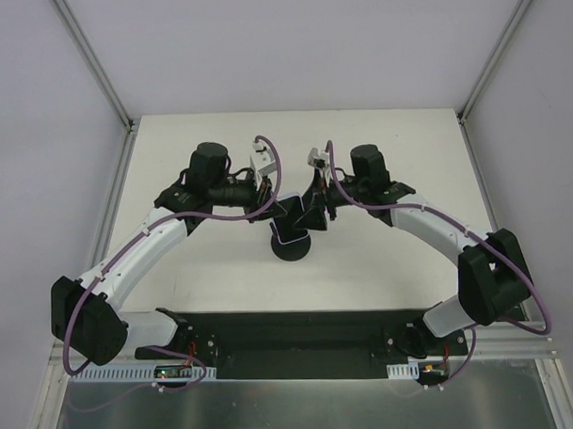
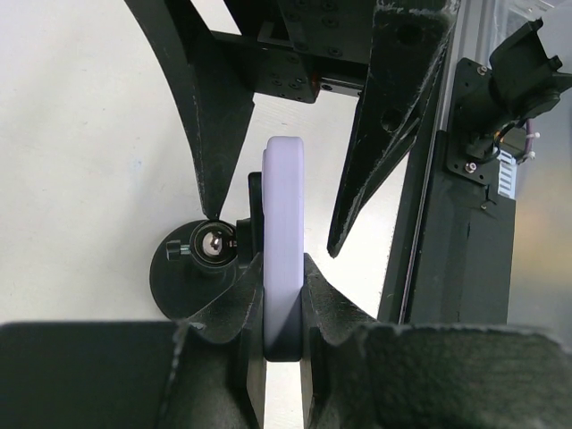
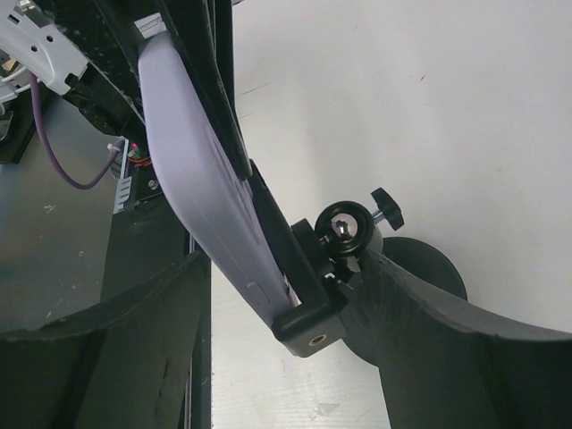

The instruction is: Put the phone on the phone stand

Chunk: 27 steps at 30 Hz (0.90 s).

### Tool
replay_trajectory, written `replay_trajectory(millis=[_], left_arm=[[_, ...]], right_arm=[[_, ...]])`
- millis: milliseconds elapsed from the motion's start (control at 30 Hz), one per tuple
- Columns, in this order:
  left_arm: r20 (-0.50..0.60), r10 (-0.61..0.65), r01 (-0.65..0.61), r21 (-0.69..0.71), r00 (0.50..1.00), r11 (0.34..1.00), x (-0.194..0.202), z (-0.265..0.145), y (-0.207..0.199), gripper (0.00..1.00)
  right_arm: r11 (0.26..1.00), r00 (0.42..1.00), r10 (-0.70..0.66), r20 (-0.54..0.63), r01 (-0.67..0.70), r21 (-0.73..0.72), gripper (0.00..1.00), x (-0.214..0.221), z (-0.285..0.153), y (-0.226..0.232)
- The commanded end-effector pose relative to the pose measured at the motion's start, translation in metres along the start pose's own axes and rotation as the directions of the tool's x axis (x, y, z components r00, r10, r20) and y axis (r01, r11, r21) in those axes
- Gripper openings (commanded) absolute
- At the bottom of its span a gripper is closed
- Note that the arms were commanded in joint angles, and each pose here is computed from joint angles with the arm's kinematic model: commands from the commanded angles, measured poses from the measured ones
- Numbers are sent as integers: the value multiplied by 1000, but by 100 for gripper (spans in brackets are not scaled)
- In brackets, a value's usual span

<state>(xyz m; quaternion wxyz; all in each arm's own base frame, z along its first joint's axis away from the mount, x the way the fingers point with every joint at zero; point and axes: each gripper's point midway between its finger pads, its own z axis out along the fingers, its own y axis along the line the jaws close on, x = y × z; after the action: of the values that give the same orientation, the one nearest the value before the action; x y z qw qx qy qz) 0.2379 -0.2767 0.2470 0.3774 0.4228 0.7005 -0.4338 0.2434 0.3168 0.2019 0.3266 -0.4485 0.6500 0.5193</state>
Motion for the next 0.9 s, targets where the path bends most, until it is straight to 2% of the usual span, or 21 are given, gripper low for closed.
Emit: replay_trajectory(millis=[0,133,333,533,633,667,700,733,833,867], left_arm=[[71,125,-128,40,990,991,-30,-3,-5,0],[75,146,-151,58,986,987,-31,-2,-7,0],[69,163,-167,62,984,984,-29,1,-4,0],[58,185,-187,43,981,981,-24,3,3,0],[45,202,-203,14,978,979,-18,5,7,0],[40,201,-202,13,979,979,-16,5,8,0],[39,203,-204,10,978,979,-14,6,9,0],[37,206,-206,12,978,978,-12,6,8,0],[31,218,-219,4,975,976,-5,8,10,0],[31,223,-223,0,974,975,-3,8,11,0]], right_arm=[[998,998,-58,11,58,-14,73,1,4,0],[999,999,-46,7,46,-14,73,5,7,-5],[999,999,-40,11,40,-20,64,6,8,-4],[1000,1000,-11,10,11,-15,41,6,9,-6],[1000,1000,28,9,-29,10,24,7,9,-9],[998,999,50,11,-51,37,8,8,10,-13],[996,998,65,23,-66,53,0,6,11,-16],[988,990,136,29,-138,63,0,6,12,-16],[956,968,225,109,-241,165,0,6,10,-30],[927,937,315,149,-337,166,0,3,11,-29]])
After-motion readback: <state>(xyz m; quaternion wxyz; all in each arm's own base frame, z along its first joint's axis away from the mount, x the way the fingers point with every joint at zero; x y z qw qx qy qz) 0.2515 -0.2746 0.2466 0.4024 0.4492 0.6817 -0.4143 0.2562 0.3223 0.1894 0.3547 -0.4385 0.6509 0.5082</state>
